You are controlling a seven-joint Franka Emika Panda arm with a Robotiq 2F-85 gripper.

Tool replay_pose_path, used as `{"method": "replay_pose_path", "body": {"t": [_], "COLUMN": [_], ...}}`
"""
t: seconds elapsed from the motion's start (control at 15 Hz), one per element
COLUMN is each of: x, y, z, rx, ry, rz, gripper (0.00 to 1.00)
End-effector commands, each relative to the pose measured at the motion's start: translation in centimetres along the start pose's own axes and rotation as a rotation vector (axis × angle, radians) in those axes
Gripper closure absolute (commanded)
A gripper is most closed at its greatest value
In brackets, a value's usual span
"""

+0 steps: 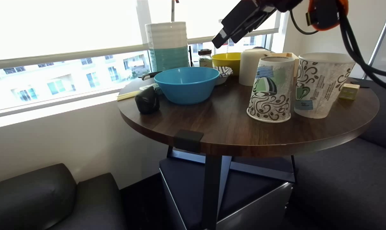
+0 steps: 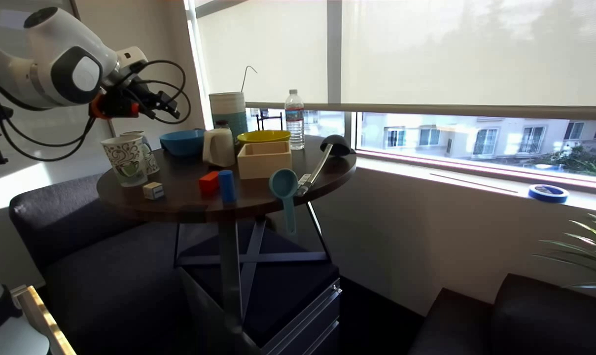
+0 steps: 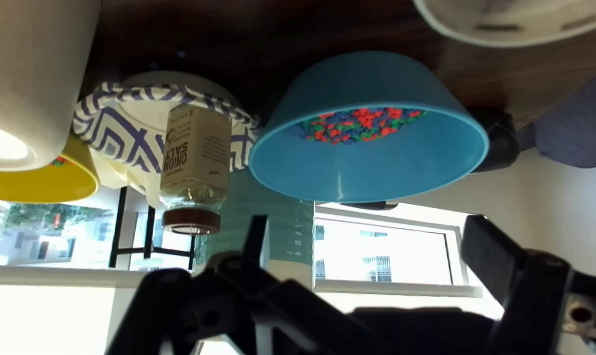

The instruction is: Turn the paper cup on the left upside down, pick up the paper cup on the right and put it on the paper cup to the left

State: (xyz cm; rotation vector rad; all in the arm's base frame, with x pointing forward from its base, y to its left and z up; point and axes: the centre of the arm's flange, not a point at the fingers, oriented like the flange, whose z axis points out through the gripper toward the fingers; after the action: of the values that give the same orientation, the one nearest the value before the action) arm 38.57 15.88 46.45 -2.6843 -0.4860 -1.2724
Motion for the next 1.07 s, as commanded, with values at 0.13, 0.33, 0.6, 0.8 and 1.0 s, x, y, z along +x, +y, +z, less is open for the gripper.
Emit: {"method": "replay_pose_path", "body": {"t": [0.13, 0.33, 0.6, 0.8, 1.0], "x": [2.6, 3.6, 3.8, 2.0, 0.4], "y": [-0.5, 0.0, 0.4, 1.4, 2.1], "z": [-6.2, -8.4, -11.1, -12.2, -12.6], "rx": [-0.156, -0.255, -0.348, -0.374, -0.367], "ry": [-0.078, -0.196, -0.379, -0.538, -0.657], "rz": [0.038, 0.147, 0.257, 0.328, 0.373], "gripper": [0.0, 0.0, 0.0, 0.0, 0.0]}}
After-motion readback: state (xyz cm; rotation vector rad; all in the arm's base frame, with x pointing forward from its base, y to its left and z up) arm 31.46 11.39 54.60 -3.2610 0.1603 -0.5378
